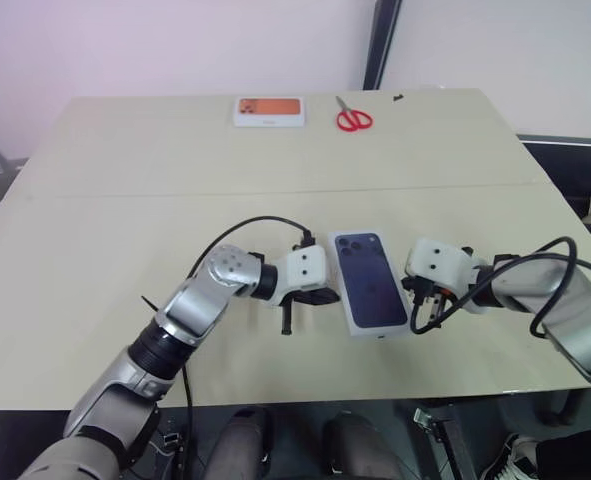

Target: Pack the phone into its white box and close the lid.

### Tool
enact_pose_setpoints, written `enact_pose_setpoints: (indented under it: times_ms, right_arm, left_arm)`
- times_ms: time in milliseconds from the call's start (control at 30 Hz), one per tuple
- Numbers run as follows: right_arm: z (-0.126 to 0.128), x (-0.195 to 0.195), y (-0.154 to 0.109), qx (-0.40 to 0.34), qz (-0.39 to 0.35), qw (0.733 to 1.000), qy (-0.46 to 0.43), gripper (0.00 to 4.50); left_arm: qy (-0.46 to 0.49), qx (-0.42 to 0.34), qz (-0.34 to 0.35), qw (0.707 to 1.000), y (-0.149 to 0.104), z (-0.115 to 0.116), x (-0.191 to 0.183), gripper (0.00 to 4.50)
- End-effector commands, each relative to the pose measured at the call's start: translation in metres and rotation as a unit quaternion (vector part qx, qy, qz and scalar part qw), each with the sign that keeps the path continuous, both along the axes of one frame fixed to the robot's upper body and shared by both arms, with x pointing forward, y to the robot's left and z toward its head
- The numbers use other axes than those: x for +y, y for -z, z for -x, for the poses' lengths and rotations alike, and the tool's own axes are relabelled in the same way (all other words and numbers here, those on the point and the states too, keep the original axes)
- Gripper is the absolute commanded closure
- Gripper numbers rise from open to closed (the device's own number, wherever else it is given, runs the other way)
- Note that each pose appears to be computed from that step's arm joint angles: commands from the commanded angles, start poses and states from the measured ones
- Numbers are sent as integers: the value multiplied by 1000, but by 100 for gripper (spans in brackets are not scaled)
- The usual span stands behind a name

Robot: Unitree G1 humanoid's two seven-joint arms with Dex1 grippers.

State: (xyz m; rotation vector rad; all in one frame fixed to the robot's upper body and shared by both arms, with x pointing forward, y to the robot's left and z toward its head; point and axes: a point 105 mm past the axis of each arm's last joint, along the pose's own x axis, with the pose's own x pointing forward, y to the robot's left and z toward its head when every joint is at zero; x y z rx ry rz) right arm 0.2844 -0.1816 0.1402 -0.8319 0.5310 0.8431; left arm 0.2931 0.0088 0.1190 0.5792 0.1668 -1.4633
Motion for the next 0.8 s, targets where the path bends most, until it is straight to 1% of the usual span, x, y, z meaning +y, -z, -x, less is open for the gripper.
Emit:
enact_pose_setpoints:
  times_ms: [33, 300, 633, 800]
  right_arm:
    - [4, 13, -10, -19, -11, 999, -28, 447]
    - [2, 11, -5, -17, -12, 1000, -20, 447]
    - [-3, 6, -5, -24, -12, 1000, -3, 447]
    - [-4, 4, 0, -19, -14, 1000, 5, 447]
  left_arm:
    - [4, -31, 17, 999, -15, -3, -5, 450]
    - [-5, -26, 16, 1000, -11, -5, -2, 450]
    - [-12, -27, 32, 999, -16, -7, -7, 450]
    - [-9, -27, 30, 999, -15, -6, -8, 450]
